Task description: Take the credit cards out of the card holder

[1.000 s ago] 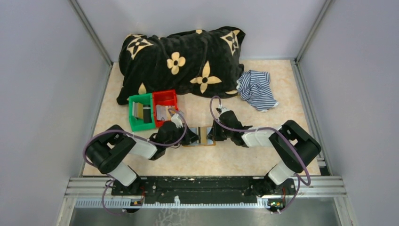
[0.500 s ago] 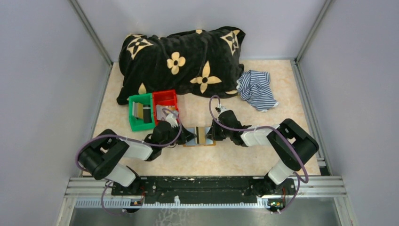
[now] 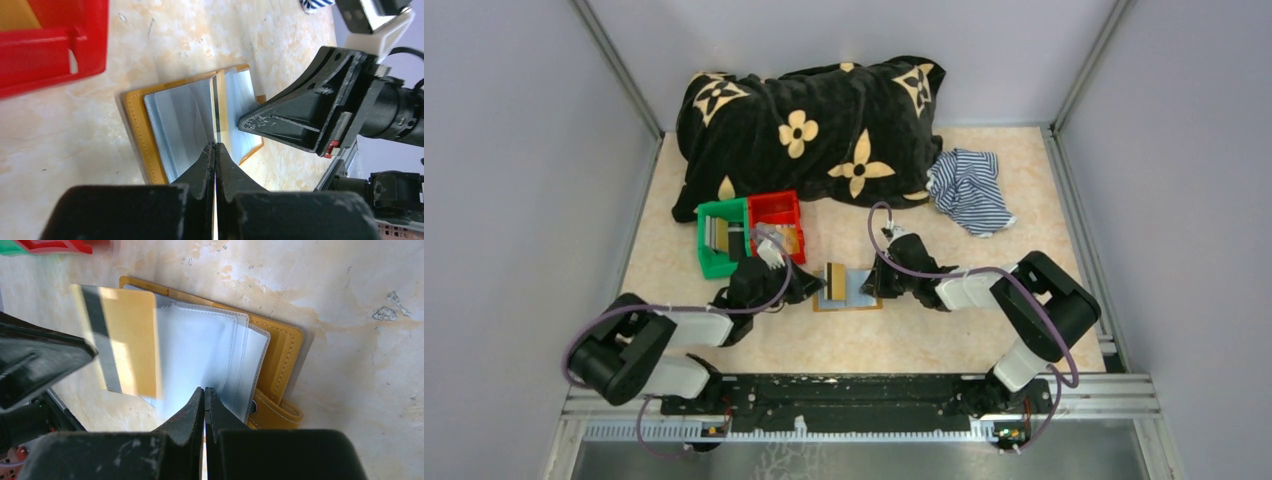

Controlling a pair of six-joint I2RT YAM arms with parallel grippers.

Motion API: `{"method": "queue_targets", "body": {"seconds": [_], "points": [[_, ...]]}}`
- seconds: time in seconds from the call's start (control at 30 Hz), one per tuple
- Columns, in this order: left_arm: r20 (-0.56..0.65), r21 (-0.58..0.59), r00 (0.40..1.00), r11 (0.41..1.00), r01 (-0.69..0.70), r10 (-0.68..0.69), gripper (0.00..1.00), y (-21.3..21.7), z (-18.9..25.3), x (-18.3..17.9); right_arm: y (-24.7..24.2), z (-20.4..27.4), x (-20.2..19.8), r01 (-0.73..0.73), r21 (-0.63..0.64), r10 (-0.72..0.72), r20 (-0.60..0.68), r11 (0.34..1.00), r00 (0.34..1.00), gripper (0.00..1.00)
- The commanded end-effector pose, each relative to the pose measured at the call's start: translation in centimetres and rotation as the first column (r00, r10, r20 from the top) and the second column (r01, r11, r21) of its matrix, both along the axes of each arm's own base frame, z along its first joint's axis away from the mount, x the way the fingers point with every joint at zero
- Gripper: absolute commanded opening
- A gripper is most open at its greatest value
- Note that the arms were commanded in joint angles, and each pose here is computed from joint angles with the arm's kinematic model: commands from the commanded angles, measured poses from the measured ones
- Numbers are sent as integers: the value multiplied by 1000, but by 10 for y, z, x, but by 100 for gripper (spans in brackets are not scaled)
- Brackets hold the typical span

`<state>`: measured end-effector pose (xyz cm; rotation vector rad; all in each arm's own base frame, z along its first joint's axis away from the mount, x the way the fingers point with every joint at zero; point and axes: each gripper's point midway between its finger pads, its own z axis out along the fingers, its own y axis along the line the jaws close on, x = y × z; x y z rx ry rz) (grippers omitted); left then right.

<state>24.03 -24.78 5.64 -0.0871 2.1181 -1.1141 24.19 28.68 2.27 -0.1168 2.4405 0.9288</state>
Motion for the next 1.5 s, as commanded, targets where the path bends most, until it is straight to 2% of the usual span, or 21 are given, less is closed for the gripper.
{"method": "queue_targets", "body": {"seconds": [0.0,0.3,0.57,0.67,0.8,0.9,0.93,1.03,1.1,1.23,1.47], "points": [[81,25,997,1000,-2,0,0,11,20,2,-7,-12,3,19,-49,-20,-20,999,1000,0],[189,8,981,999,-43,40,0,29,67,2,2,-1,7,-16,-18,16,12,1000,1000,0],[238,-74,971,997,-23,40,0,36,96,-4,18,45,16,-80,67,71,125,995,990,0],[250,-120,968,993,0,31,0,36,105,-7,25,80,16,-141,177,103,211,974,972,0],[241,-191,971,981,42,5,0,36,109,-13,21,140,7,-254,415,123,318,873,940,0],[264,-247,964,964,99,-32,0,32,118,-17,12,165,4,-291,484,105,375,825,921,0],[266,-265,963,958,111,-38,0,31,121,-18,11,168,5,-292,480,102,384,827,918,3],[286,-304,955,937,170,-81,0,25,131,-19,14,172,8,-311,464,121,394,829,911,30],[295,-323,950,926,197,-99,0,21,134,-20,15,175,9,-324,454,129,410,830,903,42],[310,-352,947,915,196,-84,0,23,140,-20,16,177,10,-334,458,126,426,824,896,44],[319,-371,946,912,174,-51,0,25,142,-17,23,186,0,-400,522,161,444,753,882,44]]}}
